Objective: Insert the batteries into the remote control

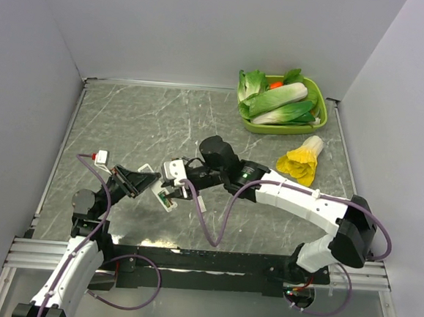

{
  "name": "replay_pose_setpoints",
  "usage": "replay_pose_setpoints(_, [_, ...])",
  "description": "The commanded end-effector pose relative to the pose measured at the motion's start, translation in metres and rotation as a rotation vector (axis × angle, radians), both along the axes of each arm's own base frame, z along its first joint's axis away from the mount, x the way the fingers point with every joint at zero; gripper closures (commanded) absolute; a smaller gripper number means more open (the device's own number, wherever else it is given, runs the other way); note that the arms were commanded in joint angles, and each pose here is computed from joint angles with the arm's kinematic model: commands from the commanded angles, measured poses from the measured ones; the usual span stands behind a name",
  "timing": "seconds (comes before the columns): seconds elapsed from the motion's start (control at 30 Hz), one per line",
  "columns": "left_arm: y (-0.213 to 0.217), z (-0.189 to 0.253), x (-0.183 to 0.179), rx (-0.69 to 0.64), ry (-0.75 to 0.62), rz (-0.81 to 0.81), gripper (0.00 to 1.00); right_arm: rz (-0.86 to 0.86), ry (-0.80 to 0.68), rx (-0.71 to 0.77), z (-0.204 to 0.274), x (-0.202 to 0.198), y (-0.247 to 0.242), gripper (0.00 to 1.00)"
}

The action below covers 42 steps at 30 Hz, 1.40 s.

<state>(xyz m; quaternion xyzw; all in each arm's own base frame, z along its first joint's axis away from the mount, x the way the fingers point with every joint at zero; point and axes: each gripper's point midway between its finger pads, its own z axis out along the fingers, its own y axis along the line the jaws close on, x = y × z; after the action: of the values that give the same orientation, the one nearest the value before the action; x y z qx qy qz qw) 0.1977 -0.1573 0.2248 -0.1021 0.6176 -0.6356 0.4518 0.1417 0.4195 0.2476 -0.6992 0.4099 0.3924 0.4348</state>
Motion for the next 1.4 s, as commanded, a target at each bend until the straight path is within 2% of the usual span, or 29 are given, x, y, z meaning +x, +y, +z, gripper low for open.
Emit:
replay_pose_setpoints(0.0, [-0.002,-0.016,-0.007,-0.006,0.004,-0.02,0.98,0.059,-0.033,0.023,0.011,-0.005,0.01,0.6])
replay_pose_setpoints(0.3, [-0.002,-0.014,-0.008,-0.008,-0.005,-0.023,0.98,0.069,-0.035,-0.012,-0.002,-0.005,0.018,0.6])
replay_pose_setpoints(0.7, [-0.002,-0.011,-0.009,-0.031,-0.005,-0.028,0.98,0.065,-0.017,-0.039,-0.021,-0.005,0.02,0.66])
replay_pose_setpoints(1.23, [0.009,0.032,-0.023,-0.263,-0.047,-0.034,0.98,0.011,-0.006,-0.055,-0.055,-0.002,0.011,0.78])
replay_pose_setpoints(1.37, [0.011,0.039,-0.024,-0.288,-0.06,-0.031,0.98,-0.002,0.008,-0.065,-0.064,-0.003,0.006,0.82])
